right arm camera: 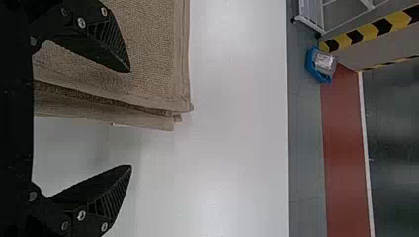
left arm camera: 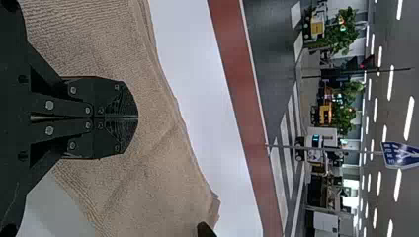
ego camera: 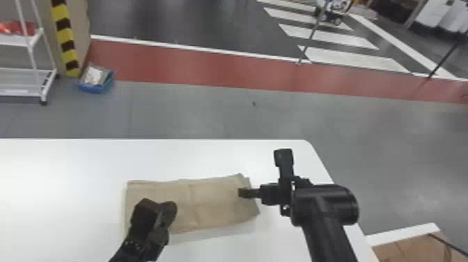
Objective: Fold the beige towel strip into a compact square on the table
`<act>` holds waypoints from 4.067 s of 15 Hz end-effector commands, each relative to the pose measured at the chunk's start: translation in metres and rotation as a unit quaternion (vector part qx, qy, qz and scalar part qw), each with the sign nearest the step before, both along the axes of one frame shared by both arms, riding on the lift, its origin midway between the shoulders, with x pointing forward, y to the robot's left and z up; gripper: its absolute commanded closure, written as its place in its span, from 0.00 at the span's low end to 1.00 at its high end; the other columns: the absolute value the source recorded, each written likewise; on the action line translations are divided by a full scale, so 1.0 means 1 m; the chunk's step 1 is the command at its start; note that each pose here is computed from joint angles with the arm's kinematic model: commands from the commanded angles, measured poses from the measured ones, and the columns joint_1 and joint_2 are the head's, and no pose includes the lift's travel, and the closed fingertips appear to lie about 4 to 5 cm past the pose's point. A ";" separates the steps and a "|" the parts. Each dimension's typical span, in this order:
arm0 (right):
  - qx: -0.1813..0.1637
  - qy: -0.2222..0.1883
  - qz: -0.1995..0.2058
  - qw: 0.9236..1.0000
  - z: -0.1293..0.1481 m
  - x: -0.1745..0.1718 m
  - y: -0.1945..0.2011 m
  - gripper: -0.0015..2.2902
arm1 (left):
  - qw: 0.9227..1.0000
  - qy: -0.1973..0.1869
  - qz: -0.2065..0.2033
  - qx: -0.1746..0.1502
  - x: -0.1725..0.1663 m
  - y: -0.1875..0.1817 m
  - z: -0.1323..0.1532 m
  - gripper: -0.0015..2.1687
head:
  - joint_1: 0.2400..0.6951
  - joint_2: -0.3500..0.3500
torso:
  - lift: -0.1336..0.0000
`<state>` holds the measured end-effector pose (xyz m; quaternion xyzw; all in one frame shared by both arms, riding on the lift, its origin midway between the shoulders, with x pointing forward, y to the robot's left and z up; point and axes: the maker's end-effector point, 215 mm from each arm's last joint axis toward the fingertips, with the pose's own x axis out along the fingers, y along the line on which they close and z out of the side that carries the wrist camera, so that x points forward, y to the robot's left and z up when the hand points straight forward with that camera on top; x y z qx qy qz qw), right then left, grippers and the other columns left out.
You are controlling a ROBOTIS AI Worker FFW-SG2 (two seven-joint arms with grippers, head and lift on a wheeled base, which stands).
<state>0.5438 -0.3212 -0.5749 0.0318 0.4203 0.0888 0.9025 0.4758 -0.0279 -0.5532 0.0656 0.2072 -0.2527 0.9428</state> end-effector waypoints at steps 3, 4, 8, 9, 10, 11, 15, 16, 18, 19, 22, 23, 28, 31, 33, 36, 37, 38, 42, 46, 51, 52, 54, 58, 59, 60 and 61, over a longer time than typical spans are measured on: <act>0.004 0.029 -0.004 1.000 -0.008 -0.011 0.001 0.13 | 1.000 -0.001 -0.002 0.000 0.001 -0.003 0.001 0.82 | 1.00 0.00 | 1.00; 0.006 0.031 -0.003 1.000 -0.008 -0.011 0.002 0.13 | 1.000 -0.001 -0.002 0.000 0.002 -0.003 0.001 0.82 | 1.00 0.00 | 1.00; 0.012 0.044 0.002 0.999 -0.008 -0.013 0.011 0.21 | 1.000 -0.001 -0.001 -0.002 0.003 -0.002 0.002 0.82 | 1.00 0.00 | 1.00; 0.014 0.044 0.005 0.999 -0.007 -0.012 0.014 0.23 | 1.000 0.000 -0.001 -0.002 0.003 -0.002 0.002 0.82 | 1.00 0.00 | 1.00; 0.015 0.043 0.009 0.999 -0.004 -0.009 0.016 0.23 | 1.000 0.000 -0.001 -0.002 0.003 -0.002 0.002 0.82 | 1.00 0.00 | 1.00; 0.017 0.045 0.013 0.999 -0.005 -0.009 0.021 0.26 | 1.000 0.001 -0.001 -0.002 0.002 -0.002 0.001 0.82 | 1.00 0.00 | 1.00; 0.048 0.059 0.015 0.997 -0.002 -0.013 0.030 0.41 | 1.000 0.003 0.000 -0.001 0.001 -0.001 0.000 0.82 | 1.00 0.01 | 1.00; 0.058 0.069 0.010 0.996 -0.005 -0.019 0.030 0.41 | 1.000 0.004 0.000 0.001 0.001 0.001 -0.001 0.82 | 1.00 0.01 | 1.00; 0.073 0.080 0.004 0.994 -0.007 -0.028 0.031 0.43 | 1.000 0.006 0.001 0.002 0.000 0.003 -0.002 0.82 | 1.00 0.02 | 1.00; 0.086 0.081 0.001 0.993 -0.002 -0.029 0.034 0.43 | 1.000 0.008 0.002 0.002 -0.001 0.003 -0.003 0.82 | 1.00 0.02 | 1.00; 0.115 0.076 -0.010 0.990 0.024 -0.033 0.038 0.43 | 1.000 0.013 0.002 0.005 -0.004 0.005 -0.007 0.82 | 1.00 0.02 | 1.00; 0.129 0.074 -0.006 0.989 0.034 -0.034 0.044 0.43 | 1.000 0.013 0.002 0.005 -0.004 0.005 -0.007 0.82 | 1.00 0.02 | 1.00; 0.161 0.060 -0.013 0.985 0.065 -0.027 0.046 0.43 | 1.000 0.026 -0.003 0.006 -0.011 0.005 -0.014 0.82 | 1.00 0.03 | 1.00; 0.164 0.050 -0.011 0.985 0.076 -0.017 0.049 0.43 | 0.999 0.027 -0.023 -0.025 -0.015 -0.005 0.008 0.82 | 1.00 0.03 | 1.00; 0.190 0.047 -0.018 0.981 0.089 -0.014 0.051 0.43 | 0.999 0.024 -0.020 -0.033 -0.014 0.003 0.025 0.82 | 1.00 0.02 | 1.00; 0.193 0.049 -0.019 0.980 0.103 -0.016 0.052 0.43 | 1.000 0.007 0.000 -0.004 0.010 0.038 0.022 0.82 | 1.00 0.05 | 1.00; 0.194 0.050 -0.019 0.979 0.104 -0.016 0.052 0.43 | 1.000 0.014 0.008 0.006 0.018 0.050 0.009 0.82 | 1.00 0.07 | 1.00; 0.194 0.050 -0.020 0.979 0.106 -0.015 0.051 0.43 | 1.000 0.022 0.012 0.013 0.022 0.057 0.000 0.82 | 1.00 0.10 | 1.00; 0.195 0.055 -0.017 0.979 0.115 -0.013 0.055 0.43 | 0.999 0.033 0.005 0.040 0.019 0.055 -0.020 0.82 | 1.00 0.14 | 1.00; 0.204 0.066 0.010 0.977 0.134 -0.015 0.089 0.43 | 0.998 0.035 -0.005 0.052 0.011 0.045 -0.027 0.82 | 1.00 0.15 | 1.00; 0.215 0.060 0.054 0.973 0.141 -0.011 0.151 0.43 | 0.998 0.044 -0.011 0.043 0.003 0.031 -0.030 0.82 | 1.00 0.20 | 1.00; 0.216 0.059 0.064 0.972 0.143 -0.010 0.167 0.43 | 0.998 0.046 -0.011 0.042 0.001 0.030 -0.031 0.82 | 1.00 0.21 | 1.00; 0.215 0.063 0.081 0.971 0.143 -0.012 0.189 0.43 | 0.998 0.048 -0.011 0.038 -0.002 0.027 -0.032 0.82 | 1.00 0.24 | 1.00; 0.183 0.071 0.107 0.975 0.126 -0.016 0.214 0.43 | 0.998 0.046 -0.013 0.031 -0.004 0.023 -0.030 0.82 | 1.00 0.30 | 1.00; 0.175 0.068 0.113 0.976 0.120 -0.014 0.218 0.43 | 0.998 0.046 -0.011 0.029 -0.003 0.024 -0.029 0.82 | 1.00 0.30 | 1.00; 0.167 0.069 0.119 0.976 0.112 -0.015 0.224 0.43 | 0.998 0.046 -0.010 0.028 -0.003 0.026 -0.030 0.82 | 1.00 0.31 | 1.00; 0.162 0.068 0.124 0.976 0.104 -0.015 0.228 0.43 | 0.999 0.044 -0.009 0.027 -0.002 0.028 -0.029 0.82 | 1.00 0.33 | 1.00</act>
